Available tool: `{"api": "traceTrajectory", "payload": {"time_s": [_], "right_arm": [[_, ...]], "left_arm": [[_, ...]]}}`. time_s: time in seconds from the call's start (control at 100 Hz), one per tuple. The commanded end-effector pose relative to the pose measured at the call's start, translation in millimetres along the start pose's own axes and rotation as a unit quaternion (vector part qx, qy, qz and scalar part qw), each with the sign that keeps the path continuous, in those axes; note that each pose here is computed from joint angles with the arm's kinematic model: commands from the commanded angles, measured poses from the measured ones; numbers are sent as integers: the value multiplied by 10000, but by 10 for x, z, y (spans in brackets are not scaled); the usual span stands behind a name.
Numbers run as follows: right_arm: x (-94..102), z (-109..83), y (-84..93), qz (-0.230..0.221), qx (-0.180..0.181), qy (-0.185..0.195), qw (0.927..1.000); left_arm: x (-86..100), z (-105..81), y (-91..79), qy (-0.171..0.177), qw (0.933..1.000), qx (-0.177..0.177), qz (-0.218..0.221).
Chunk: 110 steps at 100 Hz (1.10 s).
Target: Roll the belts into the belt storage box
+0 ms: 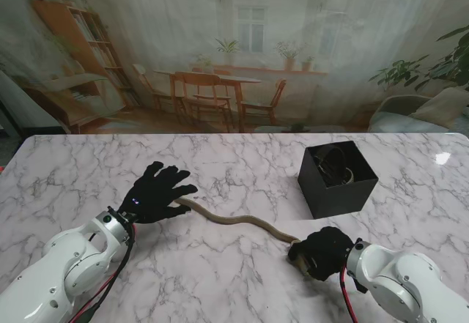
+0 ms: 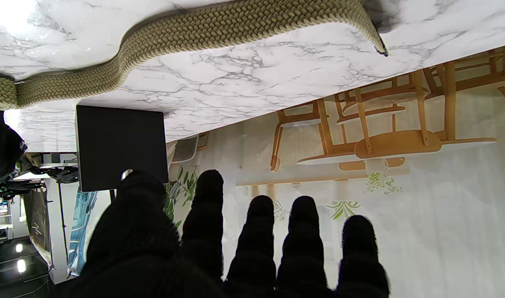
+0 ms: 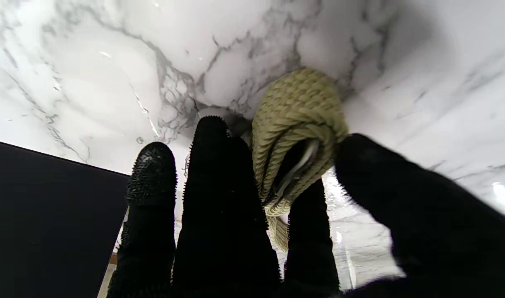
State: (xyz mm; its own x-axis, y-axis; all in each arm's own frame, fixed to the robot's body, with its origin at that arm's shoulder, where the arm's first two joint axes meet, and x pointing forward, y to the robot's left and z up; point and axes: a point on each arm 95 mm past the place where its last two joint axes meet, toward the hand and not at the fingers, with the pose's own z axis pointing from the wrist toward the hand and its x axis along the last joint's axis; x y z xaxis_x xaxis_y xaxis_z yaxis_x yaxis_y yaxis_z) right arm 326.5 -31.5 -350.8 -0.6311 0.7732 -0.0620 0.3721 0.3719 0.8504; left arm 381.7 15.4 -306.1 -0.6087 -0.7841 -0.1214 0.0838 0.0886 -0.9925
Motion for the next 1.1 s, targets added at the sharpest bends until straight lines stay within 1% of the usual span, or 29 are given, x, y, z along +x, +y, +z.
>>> {"api": "traceTrajectory", "payload": {"time_s": [0.0,0.05,0.12,0.32,0.54,0.7,0.83,0.98,1.04,1.09], "right_arm": [[-1,-10,16,-77,36,2,10000],[-2,-21,23,-125,132,15,9998],[3,-32,30,-71,241,25,9997],[5,-65,52,-31,401,2,9992],[-19,-31,17,-369,251,-78,9990],[-20,-8,-1,-543,225,-115,9982],[-30,16,-20,-731,116,-144,9972],[-32,58,-54,-733,-85,-151,9972],[-35,75,-67,-730,-257,-165,9969],[-34,81,-73,-692,-320,-189,9969]], "left_arm": [[5,5,19,-9,10000,-53,-31],[5,6,18,-9,10000,-53,-30],[6,7,17,-5,10000,-52,-29],[3,5,15,-9,10000,-47,-25],[5,5,15,0,10000,-51,-19],[6,3,14,-3,10000,-50,-16],[7,5,14,-2,10000,-49,-17],[8,5,15,0,10000,-53,-16],[8,5,15,3,10000,-54,-16],[9,5,15,4,10000,-53,-16]]}}
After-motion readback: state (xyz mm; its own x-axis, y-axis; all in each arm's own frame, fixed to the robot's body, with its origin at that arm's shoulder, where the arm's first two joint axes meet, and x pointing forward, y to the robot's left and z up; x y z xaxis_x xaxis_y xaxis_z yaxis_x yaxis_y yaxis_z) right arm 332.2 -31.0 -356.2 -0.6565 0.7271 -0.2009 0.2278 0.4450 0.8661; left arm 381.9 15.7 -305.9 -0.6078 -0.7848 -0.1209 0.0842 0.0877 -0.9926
